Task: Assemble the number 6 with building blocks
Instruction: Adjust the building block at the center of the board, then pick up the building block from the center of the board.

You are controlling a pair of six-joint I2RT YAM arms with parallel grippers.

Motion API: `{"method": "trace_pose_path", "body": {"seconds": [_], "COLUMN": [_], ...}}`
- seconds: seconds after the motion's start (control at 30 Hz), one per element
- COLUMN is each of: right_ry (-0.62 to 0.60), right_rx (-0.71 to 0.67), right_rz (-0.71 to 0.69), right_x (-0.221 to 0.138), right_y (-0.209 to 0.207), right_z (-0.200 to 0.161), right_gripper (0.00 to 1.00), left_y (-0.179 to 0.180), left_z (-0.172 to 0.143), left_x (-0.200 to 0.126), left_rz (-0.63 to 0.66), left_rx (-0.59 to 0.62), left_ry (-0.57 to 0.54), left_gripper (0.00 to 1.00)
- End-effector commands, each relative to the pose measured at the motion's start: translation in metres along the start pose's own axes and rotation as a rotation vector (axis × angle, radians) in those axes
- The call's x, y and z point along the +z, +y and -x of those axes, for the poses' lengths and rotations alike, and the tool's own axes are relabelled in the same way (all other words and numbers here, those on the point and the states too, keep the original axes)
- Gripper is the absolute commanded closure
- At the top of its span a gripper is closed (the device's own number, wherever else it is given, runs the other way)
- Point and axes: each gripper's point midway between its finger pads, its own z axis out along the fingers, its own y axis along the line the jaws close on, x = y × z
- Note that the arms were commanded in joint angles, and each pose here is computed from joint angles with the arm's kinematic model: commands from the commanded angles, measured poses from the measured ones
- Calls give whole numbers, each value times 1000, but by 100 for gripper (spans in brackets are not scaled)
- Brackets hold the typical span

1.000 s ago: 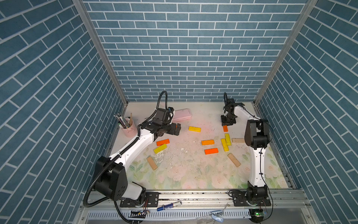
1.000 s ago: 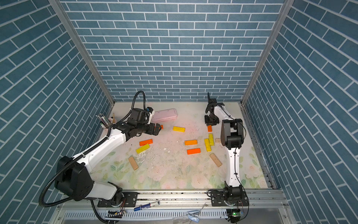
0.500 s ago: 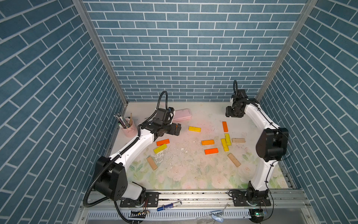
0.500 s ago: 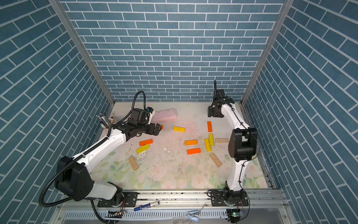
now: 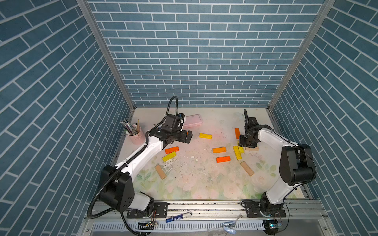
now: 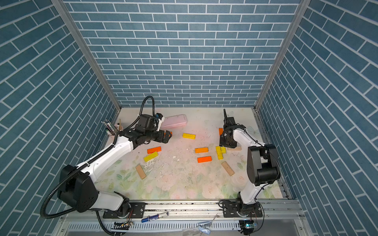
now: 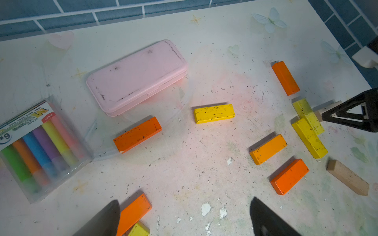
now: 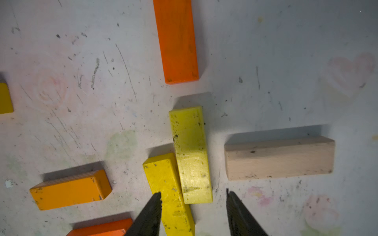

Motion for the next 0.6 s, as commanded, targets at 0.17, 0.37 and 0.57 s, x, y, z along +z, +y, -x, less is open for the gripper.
{"method": "trace_pose_path", "body": {"seconds": [0.17,0.37,0.57], "right_ry": [21,11,27], "right_rx": [7,-1,-6], "right_rz": [-25,-56,-69], "right_x": [21,28,37], "right_y": [2,-1,-3], "right_z": [9,17,18], "right_gripper": [52,53,55], "left_y": [-13,-16,-16], "left_z": [1,-1,0], "left_x": [-8,-7,-8], "left_rz": [-7,-3,-1], "left_rx": [32,48,51], "left_ry": [-12,-7,-12], "left_gripper": [1,1,1]}}
